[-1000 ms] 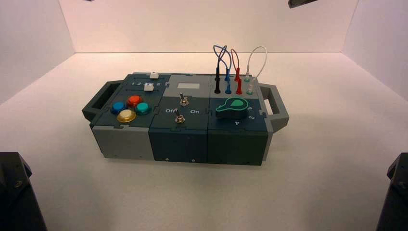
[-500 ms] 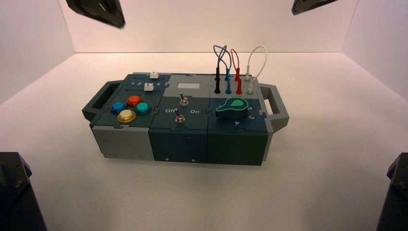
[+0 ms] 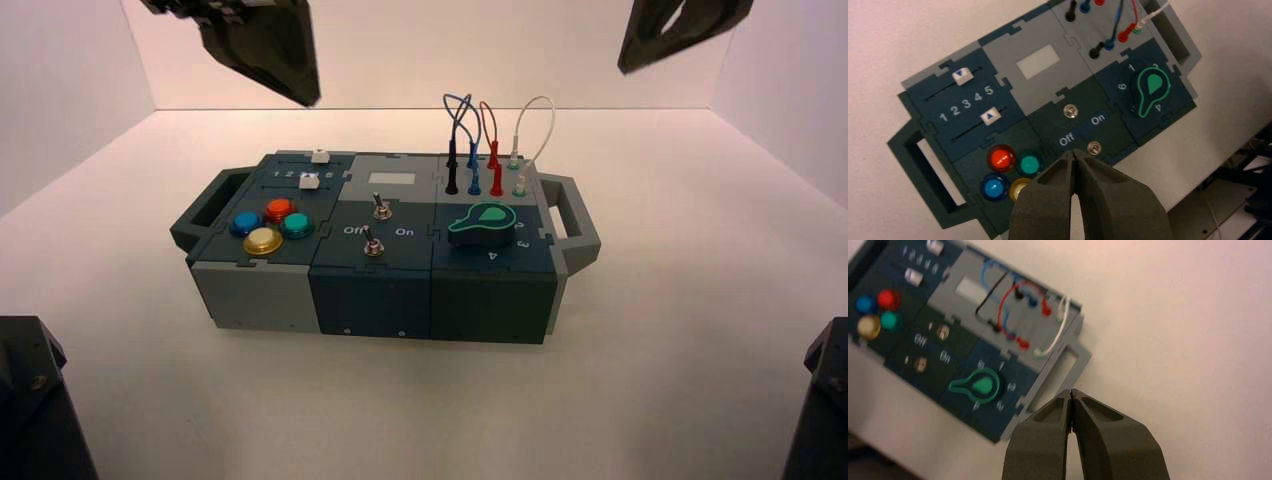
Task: Turn the knob to position 2.
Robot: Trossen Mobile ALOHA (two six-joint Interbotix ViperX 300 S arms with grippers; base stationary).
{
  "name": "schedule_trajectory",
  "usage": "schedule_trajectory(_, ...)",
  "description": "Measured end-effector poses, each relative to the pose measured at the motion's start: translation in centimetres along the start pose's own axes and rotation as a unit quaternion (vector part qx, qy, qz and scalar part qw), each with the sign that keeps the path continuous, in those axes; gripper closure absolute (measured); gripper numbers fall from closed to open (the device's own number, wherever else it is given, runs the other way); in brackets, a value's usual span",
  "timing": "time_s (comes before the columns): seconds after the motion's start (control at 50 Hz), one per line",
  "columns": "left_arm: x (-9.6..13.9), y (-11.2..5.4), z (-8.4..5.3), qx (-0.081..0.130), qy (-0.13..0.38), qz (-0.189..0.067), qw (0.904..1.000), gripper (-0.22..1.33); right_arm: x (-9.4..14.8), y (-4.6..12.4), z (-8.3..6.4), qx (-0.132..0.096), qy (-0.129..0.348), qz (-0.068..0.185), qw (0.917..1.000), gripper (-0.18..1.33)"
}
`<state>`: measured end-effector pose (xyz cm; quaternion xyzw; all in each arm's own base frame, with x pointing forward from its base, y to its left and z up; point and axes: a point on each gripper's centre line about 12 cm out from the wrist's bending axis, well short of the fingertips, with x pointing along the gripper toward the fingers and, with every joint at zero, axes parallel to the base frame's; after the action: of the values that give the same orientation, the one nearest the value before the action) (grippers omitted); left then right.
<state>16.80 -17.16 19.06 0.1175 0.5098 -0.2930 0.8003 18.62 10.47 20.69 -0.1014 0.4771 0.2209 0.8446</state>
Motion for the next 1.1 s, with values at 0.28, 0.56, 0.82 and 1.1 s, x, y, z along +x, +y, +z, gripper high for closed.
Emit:
schedule_trajectory(0.28,1.2,-1.0,-0.3,0.004,0.026,-0.006,0.9996,1.27,-1.8,1.1,-1.6,-0.02,-0.033,0.018,0.9991,1.29)
schedule_trajectory(0.56,3.0,-4.2,0.3,0.022,0.06,-0.025,0.9977,1.28,-1.8,1.1,-2.0,-0.019,-0.033,0.021,0.999,1.29)
schedule_trajectory(0.82,5.3,-8.0,0.3,0.051,0.107,-0.034,0.9924,1.28,-0.7,1.1,-2.1,-0.017,-0.007,0.02,0.9996,1.29)
schedule_trajectory(1.1,7.2,-10.5,-0.7,0.055,0.154,-0.04,0.9856,1.27,-0.1,1.1,-2.0,-0.018,0.008,0.019,0.9996,1.29)
